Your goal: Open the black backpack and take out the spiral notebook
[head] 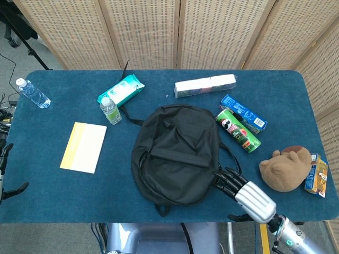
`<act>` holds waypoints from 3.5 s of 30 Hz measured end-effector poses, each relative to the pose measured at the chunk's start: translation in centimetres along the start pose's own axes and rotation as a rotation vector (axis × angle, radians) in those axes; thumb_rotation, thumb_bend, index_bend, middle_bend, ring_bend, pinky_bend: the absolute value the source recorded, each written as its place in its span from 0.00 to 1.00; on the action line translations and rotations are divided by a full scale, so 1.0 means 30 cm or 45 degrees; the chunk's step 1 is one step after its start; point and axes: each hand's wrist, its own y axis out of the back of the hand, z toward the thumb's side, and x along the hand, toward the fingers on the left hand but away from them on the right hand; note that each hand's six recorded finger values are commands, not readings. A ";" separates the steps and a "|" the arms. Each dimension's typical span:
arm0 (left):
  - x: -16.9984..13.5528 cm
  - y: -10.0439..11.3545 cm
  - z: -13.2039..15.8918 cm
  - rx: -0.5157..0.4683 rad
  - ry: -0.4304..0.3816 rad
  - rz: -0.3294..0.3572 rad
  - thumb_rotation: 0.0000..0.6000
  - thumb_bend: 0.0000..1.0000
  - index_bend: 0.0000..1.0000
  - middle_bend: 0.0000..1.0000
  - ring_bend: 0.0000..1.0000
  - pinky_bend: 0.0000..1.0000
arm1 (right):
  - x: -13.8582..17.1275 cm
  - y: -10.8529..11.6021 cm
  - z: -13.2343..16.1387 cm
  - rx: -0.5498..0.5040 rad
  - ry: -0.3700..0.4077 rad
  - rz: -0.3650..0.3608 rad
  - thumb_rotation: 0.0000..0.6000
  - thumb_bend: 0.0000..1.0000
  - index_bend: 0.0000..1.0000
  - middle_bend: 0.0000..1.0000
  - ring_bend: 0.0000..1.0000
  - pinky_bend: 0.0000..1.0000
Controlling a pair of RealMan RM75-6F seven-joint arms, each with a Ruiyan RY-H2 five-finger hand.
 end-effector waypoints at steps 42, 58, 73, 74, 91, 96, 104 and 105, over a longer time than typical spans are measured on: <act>0.024 -0.002 -0.039 -0.032 0.033 -0.030 1.00 0.05 0.00 0.00 0.00 0.06 | -0.458 -0.215 0.188 0.207 0.035 0.070 1.00 0.09 0.23 0.32 0.25 0.37; 0.025 -0.007 -0.036 -0.032 0.028 -0.032 1.00 0.05 0.00 0.00 0.00 0.06 | -0.492 -0.169 0.157 0.161 -0.002 -0.101 1.00 0.44 0.55 0.65 0.59 0.71; 0.033 -0.028 0.019 -0.032 -0.065 -0.037 1.00 0.08 0.00 0.00 0.00 0.06 | -0.540 -0.070 0.093 0.070 -0.047 -0.234 1.00 0.52 0.60 0.67 0.60 0.72; 0.033 -0.029 0.027 -0.037 -0.083 -0.035 1.00 0.08 0.00 0.00 0.00 0.06 | -0.545 -0.060 0.087 0.060 -0.056 -0.241 1.00 0.52 0.60 0.67 0.60 0.72; 0.098 -0.097 0.363 -0.121 -0.738 -0.068 1.00 0.13 0.10 0.00 0.00 0.06 | -0.660 0.152 0.047 -0.138 -0.206 -0.283 1.00 0.54 0.60 0.67 0.60 0.72; 0.103 -0.127 0.462 -0.145 -0.895 -0.086 1.00 0.14 0.12 0.00 0.01 0.06 | -0.684 0.182 0.024 -0.203 -0.267 -0.250 1.00 0.54 0.60 0.67 0.60 0.72; 0.106 -0.198 0.616 -0.180 -1.077 -0.161 1.00 0.16 0.19 0.00 0.04 0.09 | -0.712 0.211 0.009 -0.266 -0.333 -0.199 1.00 0.55 0.60 0.68 0.60 0.72; 0.104 -0.207 0.632 -0.185 -1.094 -0.168 1.00 0.16 0.19 0.00 0.04 0.09 | -0.716 0.218 0.013 -0.267 -0.332 -0.195 1.00 0.56 0.61 0.68 0.60 0.72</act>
